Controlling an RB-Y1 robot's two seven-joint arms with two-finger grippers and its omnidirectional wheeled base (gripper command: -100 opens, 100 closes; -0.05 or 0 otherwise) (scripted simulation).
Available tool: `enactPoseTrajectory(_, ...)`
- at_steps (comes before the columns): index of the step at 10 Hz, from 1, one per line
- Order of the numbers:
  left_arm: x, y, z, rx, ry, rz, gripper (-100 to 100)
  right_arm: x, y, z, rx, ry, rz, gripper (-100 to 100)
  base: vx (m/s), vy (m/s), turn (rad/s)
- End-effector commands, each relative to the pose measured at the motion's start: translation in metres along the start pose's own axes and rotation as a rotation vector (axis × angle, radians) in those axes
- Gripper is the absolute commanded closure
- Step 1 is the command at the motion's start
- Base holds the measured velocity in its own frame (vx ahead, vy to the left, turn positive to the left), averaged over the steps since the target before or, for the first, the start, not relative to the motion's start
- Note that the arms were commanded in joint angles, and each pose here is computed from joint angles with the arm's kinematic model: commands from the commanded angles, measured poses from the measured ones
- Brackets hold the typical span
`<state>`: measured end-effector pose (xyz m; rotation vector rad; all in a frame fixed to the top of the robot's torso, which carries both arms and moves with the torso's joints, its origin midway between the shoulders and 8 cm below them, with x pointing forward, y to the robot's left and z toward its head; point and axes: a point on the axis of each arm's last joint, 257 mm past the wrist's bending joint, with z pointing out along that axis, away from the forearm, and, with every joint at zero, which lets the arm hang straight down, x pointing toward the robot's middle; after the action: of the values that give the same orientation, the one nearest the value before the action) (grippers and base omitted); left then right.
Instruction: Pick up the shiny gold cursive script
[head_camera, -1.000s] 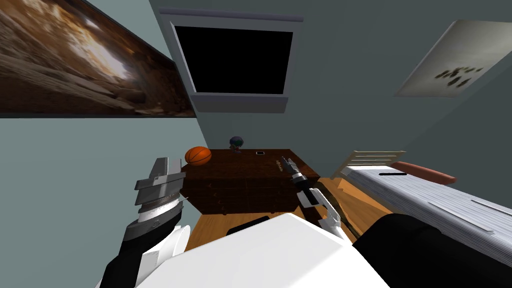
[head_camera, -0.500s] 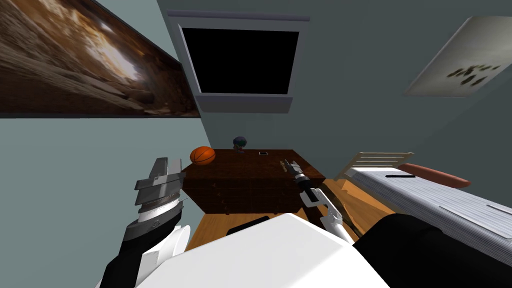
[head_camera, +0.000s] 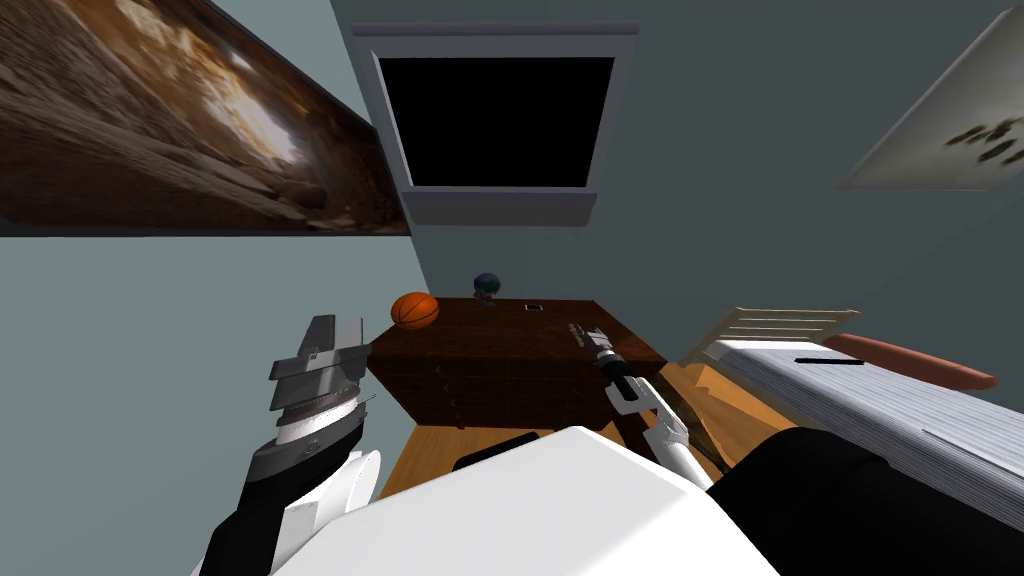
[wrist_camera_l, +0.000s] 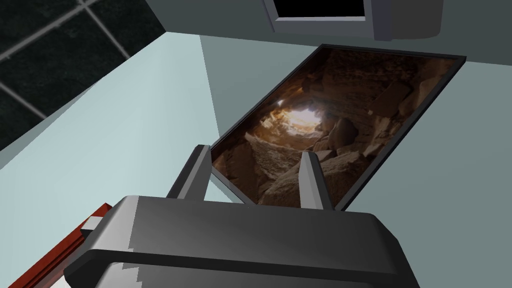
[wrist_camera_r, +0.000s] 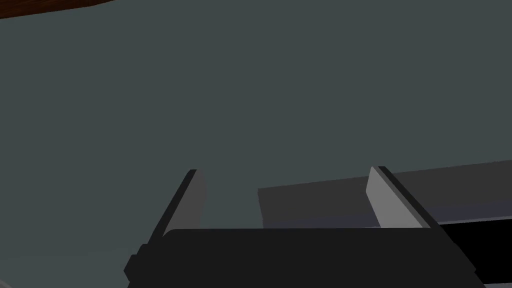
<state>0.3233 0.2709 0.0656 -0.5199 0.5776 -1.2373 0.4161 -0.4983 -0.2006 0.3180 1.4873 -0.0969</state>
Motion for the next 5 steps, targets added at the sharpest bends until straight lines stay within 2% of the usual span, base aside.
enactPoseTrajectory(1,0.000,0.000,0.000,0.000,0.000,0.000,0,0.007,-0.019,0.003,0.044,0.027,-0.035,-100,0.015,0.045,0.050)
enactPoseTrajectory(3,0.000,0.000,0.000,0.000,0.000,0.000,0,0.022,-0.047,0.003,0.111,0.071,-0.088,-100,0.032,0.063,0.080)
enactPoseTrajectory(4,0.000,0.000,0.000,0.000,0.000,0.000,0,0.022,-0.048,0.003,0.111,0.072,-0.088,-100,0.028,0.049,0.023)
enactPoseTrajectory(5,0.000,0.000,0.000,0.000,0.000,0.000,0,0.029,-0.061,0.003,0.142,0.094,-0.111,-100,0.018,0.040,0.044)
